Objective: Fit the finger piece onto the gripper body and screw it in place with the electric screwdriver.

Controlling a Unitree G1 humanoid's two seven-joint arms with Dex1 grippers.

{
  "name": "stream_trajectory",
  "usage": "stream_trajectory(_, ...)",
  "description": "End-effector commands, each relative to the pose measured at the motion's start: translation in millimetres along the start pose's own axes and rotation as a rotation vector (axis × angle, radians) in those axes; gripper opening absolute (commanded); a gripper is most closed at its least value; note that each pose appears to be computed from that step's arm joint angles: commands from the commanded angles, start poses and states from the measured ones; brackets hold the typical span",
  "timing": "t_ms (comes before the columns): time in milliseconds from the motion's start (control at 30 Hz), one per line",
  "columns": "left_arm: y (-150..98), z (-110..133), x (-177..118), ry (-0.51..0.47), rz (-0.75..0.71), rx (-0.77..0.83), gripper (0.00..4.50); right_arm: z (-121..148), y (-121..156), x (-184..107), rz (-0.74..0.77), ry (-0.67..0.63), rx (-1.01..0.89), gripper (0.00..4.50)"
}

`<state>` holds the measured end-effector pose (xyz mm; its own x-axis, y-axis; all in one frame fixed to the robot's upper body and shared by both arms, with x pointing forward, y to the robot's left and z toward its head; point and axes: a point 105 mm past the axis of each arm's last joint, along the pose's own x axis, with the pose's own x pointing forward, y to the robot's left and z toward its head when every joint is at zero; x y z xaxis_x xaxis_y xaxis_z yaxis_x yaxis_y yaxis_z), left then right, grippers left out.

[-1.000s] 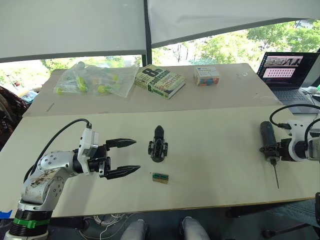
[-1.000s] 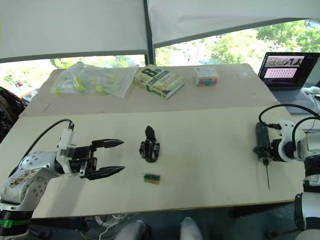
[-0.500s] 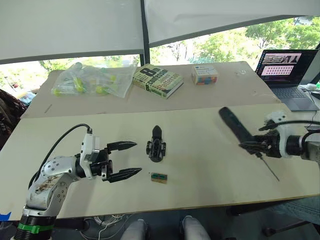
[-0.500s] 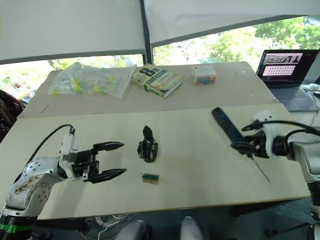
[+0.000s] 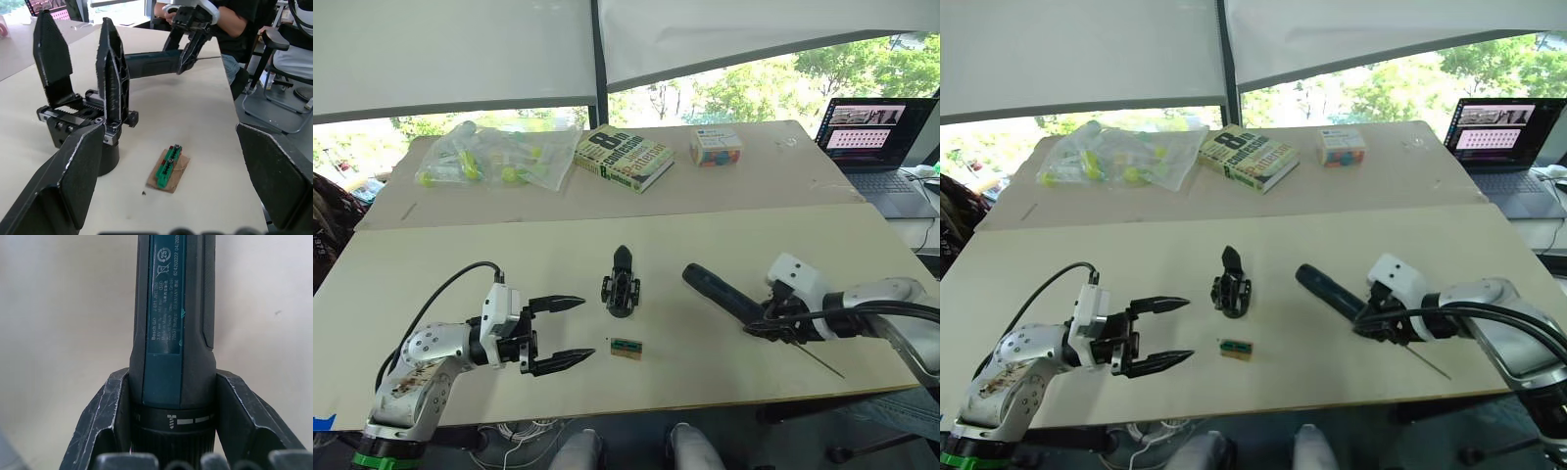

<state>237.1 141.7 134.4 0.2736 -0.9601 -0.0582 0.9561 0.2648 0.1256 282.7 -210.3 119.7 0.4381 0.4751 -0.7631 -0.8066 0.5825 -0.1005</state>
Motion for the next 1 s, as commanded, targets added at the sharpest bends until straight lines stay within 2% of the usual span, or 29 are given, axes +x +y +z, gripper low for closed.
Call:
stream_trajectory(33, 0.5, 7.3, 1.1, -0.008, 0.0, 0.034, 4.5, 6.3, -2.6, -1.2, 0.021, -0.001, -0.035, 1.94)
stream_trajectory(133, 1.7, 8.0, 2.7, -0.01, -0.002, 0.035, 4.5, 4.8, -9.4, -0.8, 0.015, 0.012, -0.025, 1.94)
stream_trajectory(200, 2.5, 7.1, 3.2, -0.008, -0.003, 0.039, 4.5, 3.4, -15.8, -2.4, 0.002, 0.024, -0.029, 2.97)
stream_trajectory(333, 2.3, 4.8, 3.0, -0.004, 0.001, 0.051, 4.5, 7.4, -20.4, -9.6, -0.005, 0.032, -0.037, 4.37)
stream_trajectory(433, 1.7, 2.3, 2.6, -0.003, 0.004, 0.05, 4.5, 14.1, -16.3, -21.9, 0.019, 0.069, -0.049, 4.44)
stream_trajectory(600, 0.3, -4.0, 3.7, 0.022, -0.013, 0.05, 4.5, 18.0, -12.3, -38.4, 0.0, 0.238, -0.047, 4.44)
stream_trajectory(867, -1.8, -5.3, 10.9, 0.027, -0.046, 0.029, 4.5, 26.4, -20.8, -31.2, -0.041, 0.358, -0.072, 4.44)
stream_trajectory(1000, -3.1, -4.6, 11.1, 0.029, -0.053, 0.026, 4.5, 28.2, -13.5, -24.6, -0.006, 0.377, -0.038, 4.44)
